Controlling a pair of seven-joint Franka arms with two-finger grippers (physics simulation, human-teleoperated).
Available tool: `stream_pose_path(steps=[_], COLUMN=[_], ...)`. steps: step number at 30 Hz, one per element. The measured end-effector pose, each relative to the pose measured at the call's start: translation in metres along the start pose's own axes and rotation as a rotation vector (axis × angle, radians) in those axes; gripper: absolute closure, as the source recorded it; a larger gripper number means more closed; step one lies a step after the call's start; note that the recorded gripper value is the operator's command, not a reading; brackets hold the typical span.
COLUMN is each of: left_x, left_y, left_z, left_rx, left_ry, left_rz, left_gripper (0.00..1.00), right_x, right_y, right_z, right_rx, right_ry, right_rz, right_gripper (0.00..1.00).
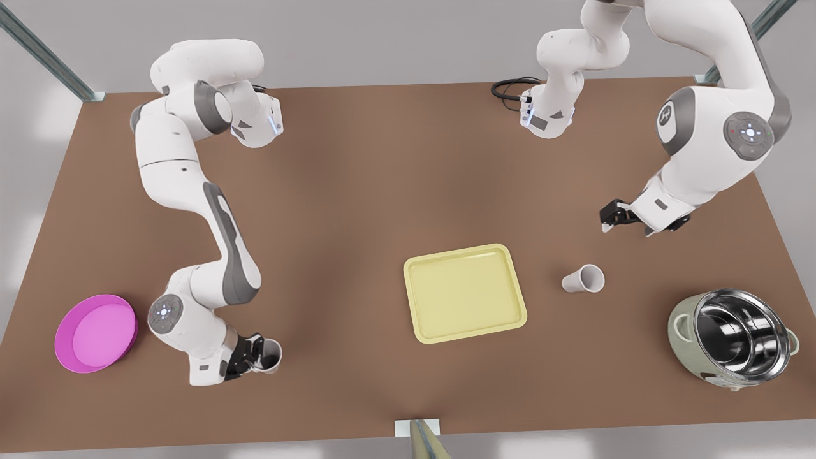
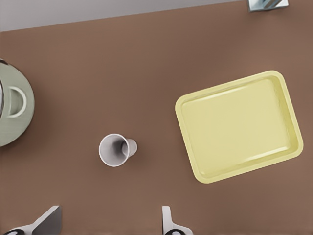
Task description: Use the left arm to pick up the white IKEA cup from the tray and place it on the middle-left position; use the right arm to pick up the white IKEA cup from the tray and place it on the middle-right position
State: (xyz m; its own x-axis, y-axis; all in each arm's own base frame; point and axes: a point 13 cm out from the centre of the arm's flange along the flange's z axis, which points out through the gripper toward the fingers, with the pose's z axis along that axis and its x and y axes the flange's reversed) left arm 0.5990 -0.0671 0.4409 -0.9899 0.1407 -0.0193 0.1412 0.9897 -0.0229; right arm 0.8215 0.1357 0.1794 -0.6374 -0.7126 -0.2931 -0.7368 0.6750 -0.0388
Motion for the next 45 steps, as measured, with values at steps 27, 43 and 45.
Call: stream_pose_path(steps=[27,43,45], left_x=[-0.008,-0.007,-0.007], left_y=[-0.004,-0.002,-0.002], left_z=[0.010,0.008,0.006], left_rx=[0.008,0.006,0.005], left_ry=[0.011,0.010,0.008], left_rz=[-0.055,-0.067,-0.067], left_gripper=[0.00,0.00,0.00], right_x=[0.006,0.005,0.081], right_y=[0.028,0.030,0.035], right_z=[0.048,-0.217,-0.234], right_rx=[-0.149,-0.070,-0.094], right_ry=[-0.135,0.045,0.230], right_rz=[-0.092,-0.070,0.048], right_gripper=[0.63,0.00,0.00])
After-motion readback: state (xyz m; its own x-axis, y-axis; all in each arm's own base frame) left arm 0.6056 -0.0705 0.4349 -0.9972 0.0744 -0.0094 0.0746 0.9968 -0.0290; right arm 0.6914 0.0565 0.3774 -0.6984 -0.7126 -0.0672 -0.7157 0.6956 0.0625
